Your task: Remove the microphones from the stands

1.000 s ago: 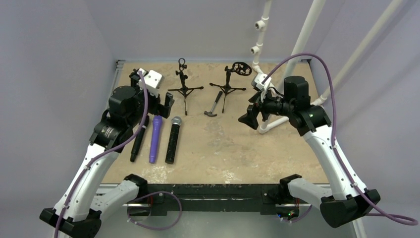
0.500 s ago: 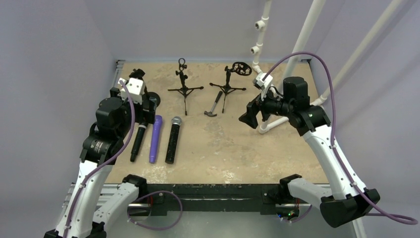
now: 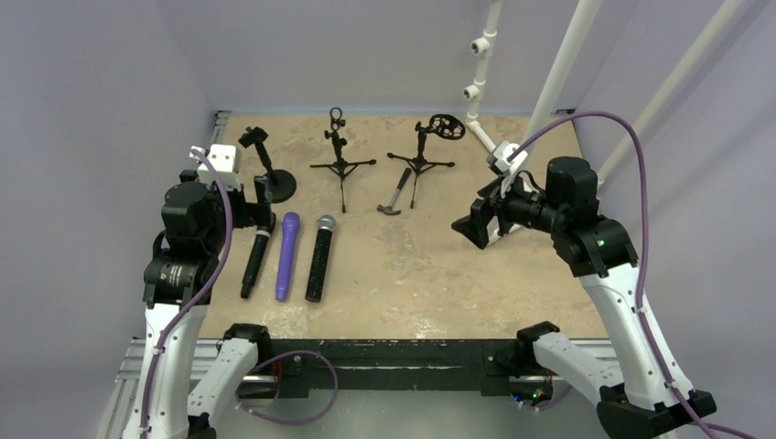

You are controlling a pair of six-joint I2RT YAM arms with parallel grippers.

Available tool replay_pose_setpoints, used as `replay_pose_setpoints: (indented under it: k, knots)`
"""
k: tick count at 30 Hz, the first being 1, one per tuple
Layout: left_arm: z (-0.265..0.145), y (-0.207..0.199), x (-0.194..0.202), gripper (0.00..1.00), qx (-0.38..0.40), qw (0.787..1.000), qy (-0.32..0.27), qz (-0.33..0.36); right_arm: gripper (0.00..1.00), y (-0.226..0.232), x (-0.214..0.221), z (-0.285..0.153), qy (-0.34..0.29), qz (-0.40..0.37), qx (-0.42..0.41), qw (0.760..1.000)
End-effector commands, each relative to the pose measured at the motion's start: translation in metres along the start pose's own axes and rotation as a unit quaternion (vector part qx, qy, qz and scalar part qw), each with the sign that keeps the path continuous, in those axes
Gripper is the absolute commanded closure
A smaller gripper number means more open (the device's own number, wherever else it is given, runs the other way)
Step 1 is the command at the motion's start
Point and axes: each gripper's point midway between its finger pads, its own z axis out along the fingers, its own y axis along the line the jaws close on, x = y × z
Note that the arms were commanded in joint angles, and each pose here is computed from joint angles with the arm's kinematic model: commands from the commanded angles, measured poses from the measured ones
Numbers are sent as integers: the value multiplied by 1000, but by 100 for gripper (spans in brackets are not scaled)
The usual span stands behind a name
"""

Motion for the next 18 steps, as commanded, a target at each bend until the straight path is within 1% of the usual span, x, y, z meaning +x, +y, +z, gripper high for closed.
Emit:
replay_pose_setpoints:
  k: [1,5,12,18]
  knots:
    - [-8,8,-12,0,-13,999,-25,-22,1,-33,-26,-27,-39,8,124,992]
    - [-13,12,-12,0,-22,999,-31,-15,1,-60,-31,-53,-52,4,220,974]
    - [-17,17,-10,0,-33,999,-40,-4,1,-77,-25,-90,-52,-17,302,952]
    - [-20,21,-11,0,-42,998,-49,-6,1,-105,-15,-117,-46,-14,403,914]
